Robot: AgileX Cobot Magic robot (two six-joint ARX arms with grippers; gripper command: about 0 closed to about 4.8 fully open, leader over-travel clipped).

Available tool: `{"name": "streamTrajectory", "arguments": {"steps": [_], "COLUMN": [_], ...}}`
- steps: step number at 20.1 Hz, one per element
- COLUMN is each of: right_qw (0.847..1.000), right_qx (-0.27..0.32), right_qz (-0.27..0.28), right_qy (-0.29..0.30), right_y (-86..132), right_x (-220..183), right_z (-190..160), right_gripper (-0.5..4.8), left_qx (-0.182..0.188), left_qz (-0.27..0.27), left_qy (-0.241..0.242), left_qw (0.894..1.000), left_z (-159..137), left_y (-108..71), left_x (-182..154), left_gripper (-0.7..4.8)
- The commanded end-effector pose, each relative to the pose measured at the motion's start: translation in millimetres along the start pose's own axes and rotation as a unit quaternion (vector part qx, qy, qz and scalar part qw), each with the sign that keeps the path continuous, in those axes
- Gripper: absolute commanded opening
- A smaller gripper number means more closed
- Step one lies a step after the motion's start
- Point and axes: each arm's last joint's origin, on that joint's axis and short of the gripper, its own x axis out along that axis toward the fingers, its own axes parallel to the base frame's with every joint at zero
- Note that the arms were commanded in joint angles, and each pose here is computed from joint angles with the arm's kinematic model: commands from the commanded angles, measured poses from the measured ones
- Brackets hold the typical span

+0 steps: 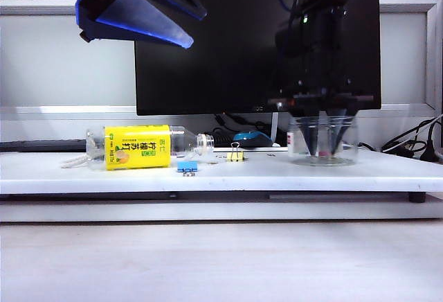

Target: Take the clips out of the round transparent plastic box and place them on the table.

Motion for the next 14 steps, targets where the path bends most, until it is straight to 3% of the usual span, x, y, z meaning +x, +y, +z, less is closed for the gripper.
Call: {"name": "streamTrajectory", "arguments": {"steps": [1,14], "right_qw": [0.999,0.998], "right_qx": [0.002,0.002], "right_qz": [-0.032,-0.055], "right_qy": [-0.006,-0.017], "right_y": [-1.6,-4.4], "right_x": [-4.0,-23.7], "right_z": [-0.4,-7.2], "right_gripper": [1.67,1.66], "left_qx": [0.002,0.002], "left_qz": [-0.001,-0.004], "left_qy": [-0.004,-0.005], "left_qw": [1.0,1.0], "left_z": [0.8,1.0], "left_y": [-0.4,-0.6], "left_x": [-0.2,-0.2], "left_gripper": [1.84,1.84]}}
